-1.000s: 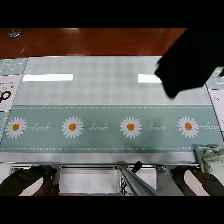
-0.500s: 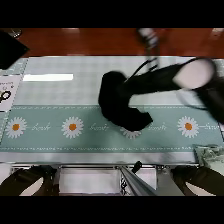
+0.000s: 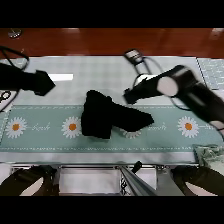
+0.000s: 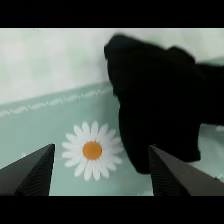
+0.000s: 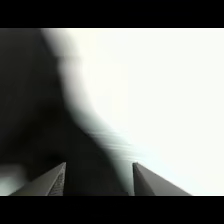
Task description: Fold the shirts.
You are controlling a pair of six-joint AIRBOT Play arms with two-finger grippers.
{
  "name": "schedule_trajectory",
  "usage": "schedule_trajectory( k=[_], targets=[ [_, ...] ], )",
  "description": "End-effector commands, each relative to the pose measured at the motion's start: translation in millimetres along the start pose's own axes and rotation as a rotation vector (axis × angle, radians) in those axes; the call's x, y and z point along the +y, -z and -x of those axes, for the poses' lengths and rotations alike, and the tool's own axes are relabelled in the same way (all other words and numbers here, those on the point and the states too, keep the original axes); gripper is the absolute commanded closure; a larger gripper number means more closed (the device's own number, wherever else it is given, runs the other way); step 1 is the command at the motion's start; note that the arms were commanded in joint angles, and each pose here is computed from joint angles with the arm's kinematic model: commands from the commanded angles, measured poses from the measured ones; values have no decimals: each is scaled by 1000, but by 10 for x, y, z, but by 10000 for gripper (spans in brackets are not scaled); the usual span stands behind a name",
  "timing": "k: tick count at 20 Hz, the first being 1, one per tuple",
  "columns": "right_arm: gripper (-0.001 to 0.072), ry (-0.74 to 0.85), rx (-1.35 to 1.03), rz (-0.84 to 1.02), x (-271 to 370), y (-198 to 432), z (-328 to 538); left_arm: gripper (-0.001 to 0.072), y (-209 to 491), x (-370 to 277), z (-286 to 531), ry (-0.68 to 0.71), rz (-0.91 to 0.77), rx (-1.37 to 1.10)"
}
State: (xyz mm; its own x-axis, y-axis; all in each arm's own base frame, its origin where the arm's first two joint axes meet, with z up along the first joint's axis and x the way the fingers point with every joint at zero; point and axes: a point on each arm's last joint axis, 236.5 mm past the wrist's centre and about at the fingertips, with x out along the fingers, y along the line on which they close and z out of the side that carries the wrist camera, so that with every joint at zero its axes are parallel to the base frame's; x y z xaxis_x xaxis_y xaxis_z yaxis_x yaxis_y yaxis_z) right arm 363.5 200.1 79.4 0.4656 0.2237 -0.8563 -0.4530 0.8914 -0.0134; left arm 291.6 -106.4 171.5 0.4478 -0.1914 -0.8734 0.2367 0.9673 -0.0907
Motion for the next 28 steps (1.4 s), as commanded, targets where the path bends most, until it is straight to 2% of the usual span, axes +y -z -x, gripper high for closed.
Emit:
schedule_trajectory(
  k=[1,4,6,8,11,12,14,15,16,18,19,20,23,26,28],
  targets=[
    [211,328,56,-90,-1459,339,596,-2,528,-141,-632,77,57,150],
    [210,242,76,-323,-1904,678,651,-2,1063,-377,-1132,192,136,256],
    [210,158,47,-466,-2033,826,600,-2,1246,-572,-1345,286,176,277],
    [211,104,48,-551,-2073,987,523,-2,1355,-659,-1498,323,224,299],
    [202,74,102,-558,-2028,1229,385,-2,1453,-631,-1732,299,244,327],
    [144,66,118,-560,-1998,1289,341,-2,1460,-623,-1809,294,252,336],
    [132,37,137,-572,-1914,1359,266,1,1473,-698,-1918,329,245,353],
    [132,27,143,-579,-1885,1384,240,55,1478,-770,-1958,363,247,363],
    [132,19,148,-584,-1860,1404,219,211,1471,-848,-1999,402,243,366],
    [133,-1,147,-583,-1815,1402,198,463,1450,-902,-2102,433,227,358],
    [133,-13,144,-581,-1792,1392,191,650,1465,-879,-2148,425,234,365],
    [133,-35,140,-584,-1742,1382,170,686,1471,-863,-2164,422,240,369],
    [133,-168,162,-620,-1396,1518,-38,687,1452,-834,-2144,423,248,365],
    [132,-371,156,-750,-897,1623,-337,687,1481,-840,-2121,428,246,379],
    [132,-431,187,-806,-648,1732,-529,687,1484,-848,-2107,431,244,382]
  ],
)
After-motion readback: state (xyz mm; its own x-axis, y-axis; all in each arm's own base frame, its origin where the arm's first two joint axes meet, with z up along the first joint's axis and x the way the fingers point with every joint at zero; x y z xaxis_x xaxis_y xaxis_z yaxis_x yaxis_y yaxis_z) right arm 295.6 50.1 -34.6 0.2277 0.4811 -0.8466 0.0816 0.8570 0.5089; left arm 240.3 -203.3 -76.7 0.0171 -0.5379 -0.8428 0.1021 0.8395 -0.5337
